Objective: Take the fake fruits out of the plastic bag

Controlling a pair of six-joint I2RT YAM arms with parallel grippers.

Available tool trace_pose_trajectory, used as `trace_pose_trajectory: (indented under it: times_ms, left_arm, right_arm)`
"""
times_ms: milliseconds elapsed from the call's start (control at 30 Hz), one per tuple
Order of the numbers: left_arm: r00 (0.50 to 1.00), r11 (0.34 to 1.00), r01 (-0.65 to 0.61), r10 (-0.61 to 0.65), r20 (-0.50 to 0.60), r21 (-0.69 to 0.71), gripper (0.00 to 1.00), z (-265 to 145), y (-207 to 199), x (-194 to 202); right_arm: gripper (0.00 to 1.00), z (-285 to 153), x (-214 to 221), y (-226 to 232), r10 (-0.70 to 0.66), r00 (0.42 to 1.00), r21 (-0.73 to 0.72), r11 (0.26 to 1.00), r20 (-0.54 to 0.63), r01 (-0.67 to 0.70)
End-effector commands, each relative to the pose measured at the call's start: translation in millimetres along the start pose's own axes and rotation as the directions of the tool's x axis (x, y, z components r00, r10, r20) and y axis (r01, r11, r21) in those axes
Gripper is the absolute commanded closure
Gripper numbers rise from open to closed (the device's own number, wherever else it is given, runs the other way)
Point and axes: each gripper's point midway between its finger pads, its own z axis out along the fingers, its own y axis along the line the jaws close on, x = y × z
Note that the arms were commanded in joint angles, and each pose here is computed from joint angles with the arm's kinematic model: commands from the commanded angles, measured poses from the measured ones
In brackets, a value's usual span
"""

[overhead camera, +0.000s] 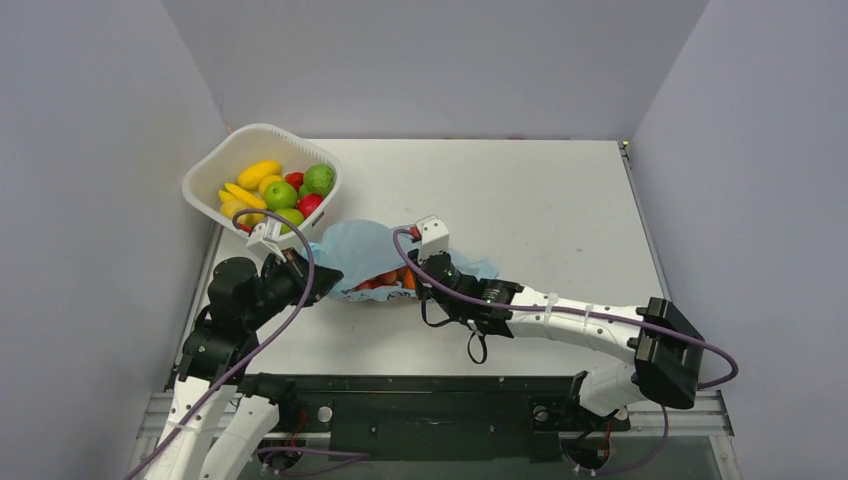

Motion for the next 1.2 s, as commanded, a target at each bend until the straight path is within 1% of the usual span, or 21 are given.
trace_pose_trajectory:
  times_ms: [0, 33, 100, 133, 167, 200, 233, 267, 300, 400, 500, 567, 667, 700, 733, 800, 933, 1033, 1100, 1133, 1167]
  left_arm:
    - [0.998, 0.998, -0.043, 0.041, 0.048, 0.036, 1.00, -10.3, -18.0, -18.0]
    - [0.998, 0.998, -0.046, 0.045, 0.047, 0.035, 1.00, -12.4, -19.6, -19.1]
    - [0.998, 0.997, -0.059, 0.057, 0.036, 0.054, 0.89, -18.1, -27.3, -20.0]
    - [0.996, 0.993, -0.078, 0.074, 0.044, 0.085, 0.75, -24.5, -38.6, -24.8]
    - [0.996, 0.987, -0.088, 0.087, 0.014, 0.132, 0.67, -29.3, -49.5, -21.4]
    - [0.993, 0.975, -0.121, 0.119, 0.025, 0.187, 0.55, -40.3, -67.8, -27.9]
    - [0.991, 0.959, -0.121, 0.133, -0.031, 0.255, 0.50, -46.1, -81.2, -20.0]
    - [0.987, 0.942, -0.140, 0.156, -0.029, 0.305, 0.46, -56.9, -97.5, -24.1]
    - [0.982, 0.927, -0.124, 0.165, -0.087, 0.354, 0.45, -62.3, -106.6, -16.2]
    - [0.976, 0.898, -0.065, 0.147, -0.158, 0.436, 0.44, -74.9, -123.3, -6.3]
    - [0.971, 0.839, 0.033, 0.102, -0.216, 0.544, 0.44, -81.9, -135.7, 6.8]
    - [0.965, 0.837, 0.068, 0.083, -0.249, 0.543, 0.44, -77.9, -126.1, 20.8]
    - [0.964, 0.850, 0.082, 0.066, -0.259, 0.520, 0.44, -74.6, -116.2, 33.5]
    - [0.961, 0.847, 0.078, 0.078, -0.267, 0.526, 0.44, -76.2, -117.2, 38.1]
    - [0.965, 0.856, 0.066, 0.075, -0.251, 0.513, 0.44, -73.6, -115.6, 37.2]
    - [0.953, 0.873, 0.052, 0.101, -0.284, 0.485, 0.45, -71.2, -114.1, 47.2]
    - [0.939, 0.891, -0.051, 0.197, -0.283, 0.451, 0.48, -55.1, -124.8, 50.2]
    - [0.925, 0.845, -0.169, 0.314, -0.213, 0.508, 0.48, -51.1, -158.8, 45.1]
    - [0.903, 0.804, -0.239, 0.391, -0.181, 0.544, 0.48, -44.5, -184.9, 51.1]
    - [0.881, 0.790, -0.262, 0.430, -0.197, 0.555, 0.48, -37.1, -195.3, 64.4]
    - [0.872, 0.762, -0.290, 0.459, -0.168, 0.580, 0.48, -38.8, -209.4, 61.6]
  right_arm:
    - [0.85, 15.7, -14.9, -19.1, 0.054, 0.994, 0.079, 0.995, 0.098, -0.062]
    - [0.84, 19.7, -8.0, -19.0, 0.060, 0.995, 0.074, 0.995, 0.083, -0.066]
    - [0.84, 25.5, 2.6, -15.7, 0.074, 0.996, 0.052, 0.996, 0.055, -0.077]
    - [0.83, 26.8, 6.4, -12.7, 0.079, 0.996, 0.041, 0.996, 0.046, -0.081]
    - [0.82, 28.8, 15.3, -7.8, 0.098, 0.995, 0.017, 0.995, 0.022, -0.098]
    - [0.81, 29.4, 16.1, -0.3, 0.132, 0.991, -0.012, 0.991, 0.024, -0.132]
    - [0.81, 29.4, 27.9, 7.5, 0.141, 0.990, -0.057, 0.988, -0.008, -0.141]
    - [0.78, 28.8, 26.8, 20.4, 0.179, 0.984, -0.116, 0.977, -0.008, -0.178]
    - [0.77, 28.6, 32.8, 23.8, 0.191, 0.981, -0.134, 0.972, -0.021, -0.192]
    - [0.70, 27.1, 30.7, 41.9, 0.280, 0.959, -0.223, 0.933, -0.049, -0.284]
    - [0.64, 28.0, 21.7, 53.4, 0.352, 0.934, -0.295, 0.889, -0.054, -0.352]
    - [0.61, 33.7, 16.5, 57.3, 0.401, 0.913, -0.332, 0.854, -0.070, -0.400]
    - [0.60, 38.8, 19.4, 75.6, 0.452, 0.877, -0.404, 0.781, -0.162, -0.477]
    - [0.60, 39.7, 13.5, 78.6, 0.470, 0.869, -0.426, 0.762, -0.157, -0.489]
    - [0.60, 41.2, 17.2, 83.5, 0.477, 0.860, -0.437, 0.744, -0.183, -0.506]
    - [0.59, 46.4, 17.2, 89.9, 0.490, 0.850, -0.449, 0.725, -0.196, -0.522]
    - [0.59, 52.1, 17.9, 105.4, 0.521, 0.816, -0.477, 0.666, -0.252, -0.573]
    - [0.59, 53.1, 16.9, 108.7, 0.538, 0.801, -0.485, 0.644, -0.262, -0.592]
    - [0.59, 53.6, 21.5, 107.5, 0.537, 0.799, -0.475, 0.647, -0.271, -0.596]
    - [0.59, 52.4, 21.7, 106.0, 0.536, 0.799, -0.471, 0.649, -0.273, -0.597]
    - [0.59, 52.7, 24.4, 102.2, 0.537, 0.799, -0.461, 0.656, -0.271, -0.597]
